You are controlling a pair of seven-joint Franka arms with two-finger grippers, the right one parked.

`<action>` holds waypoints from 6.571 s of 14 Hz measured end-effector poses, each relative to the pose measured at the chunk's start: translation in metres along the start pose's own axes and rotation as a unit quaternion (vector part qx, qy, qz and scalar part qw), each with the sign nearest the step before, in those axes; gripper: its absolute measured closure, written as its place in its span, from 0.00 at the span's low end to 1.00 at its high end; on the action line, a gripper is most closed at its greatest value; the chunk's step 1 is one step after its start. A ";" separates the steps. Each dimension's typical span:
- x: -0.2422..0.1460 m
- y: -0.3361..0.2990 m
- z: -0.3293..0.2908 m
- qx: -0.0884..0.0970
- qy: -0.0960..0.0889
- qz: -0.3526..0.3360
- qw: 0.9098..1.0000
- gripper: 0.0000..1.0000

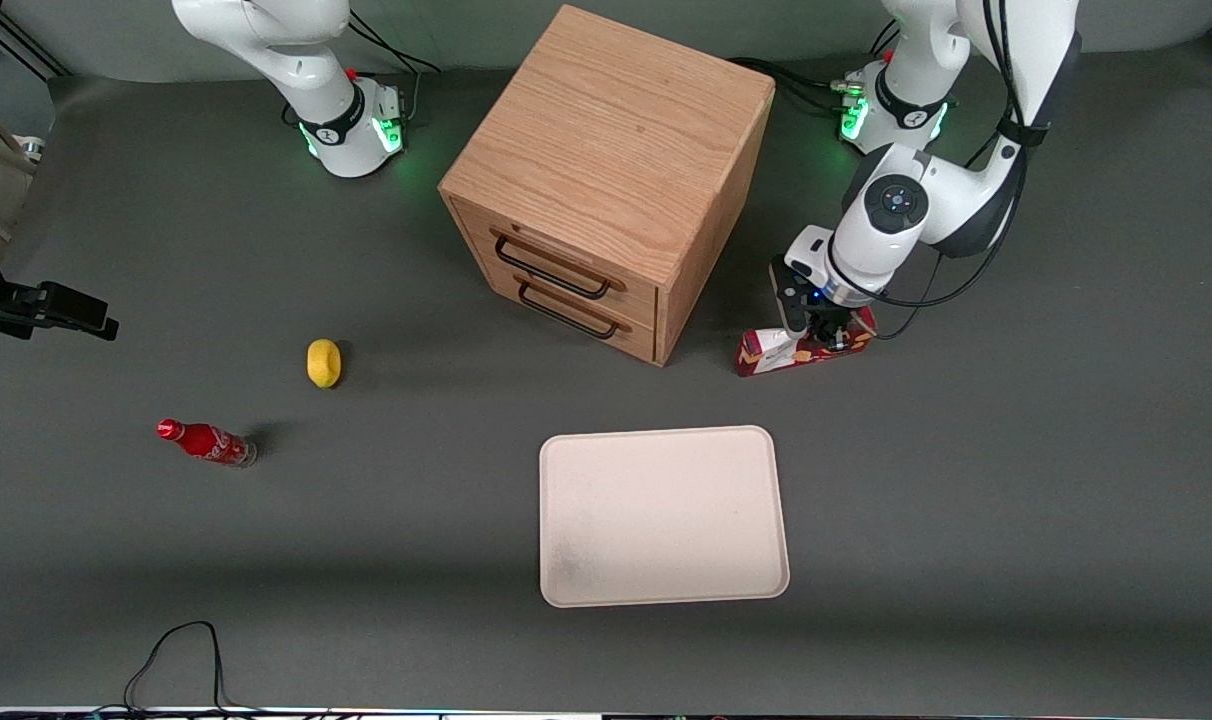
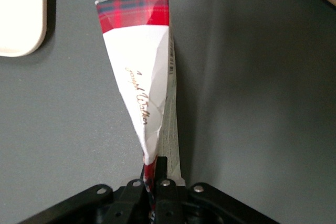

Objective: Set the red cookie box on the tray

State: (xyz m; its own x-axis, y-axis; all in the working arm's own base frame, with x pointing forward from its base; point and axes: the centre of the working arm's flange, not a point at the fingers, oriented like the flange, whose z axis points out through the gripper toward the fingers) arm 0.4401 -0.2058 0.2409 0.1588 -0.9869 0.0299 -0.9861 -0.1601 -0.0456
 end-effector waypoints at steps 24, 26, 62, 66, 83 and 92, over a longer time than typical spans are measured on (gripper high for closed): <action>-0.011 -0.182 -0.389 -0.005 0.002 -0.280 0.960 0.97; 0.001 -0.184 -0.392 -0.007 0.012 -0.374 0.927 0.97; 0.148 -0.257 -0.002 -0.009 -0.021 -0.667 0.745 0.71; 0.145 -0.259 -0.002 -0.009 -0.021 -0.669 0.743 0.25; 0.085 -0.258 -0.136 0.008 -0.057 -0.676 0.734 0.00; -0.087 -0.157 -0.288 0.021 -0.090 -0.683 0.724 0.00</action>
State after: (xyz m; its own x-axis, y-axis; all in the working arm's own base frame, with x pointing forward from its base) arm 0.5672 -0.0880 0.5329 0.9926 0.1080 -0.0556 0.1003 -0.9869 -0.1266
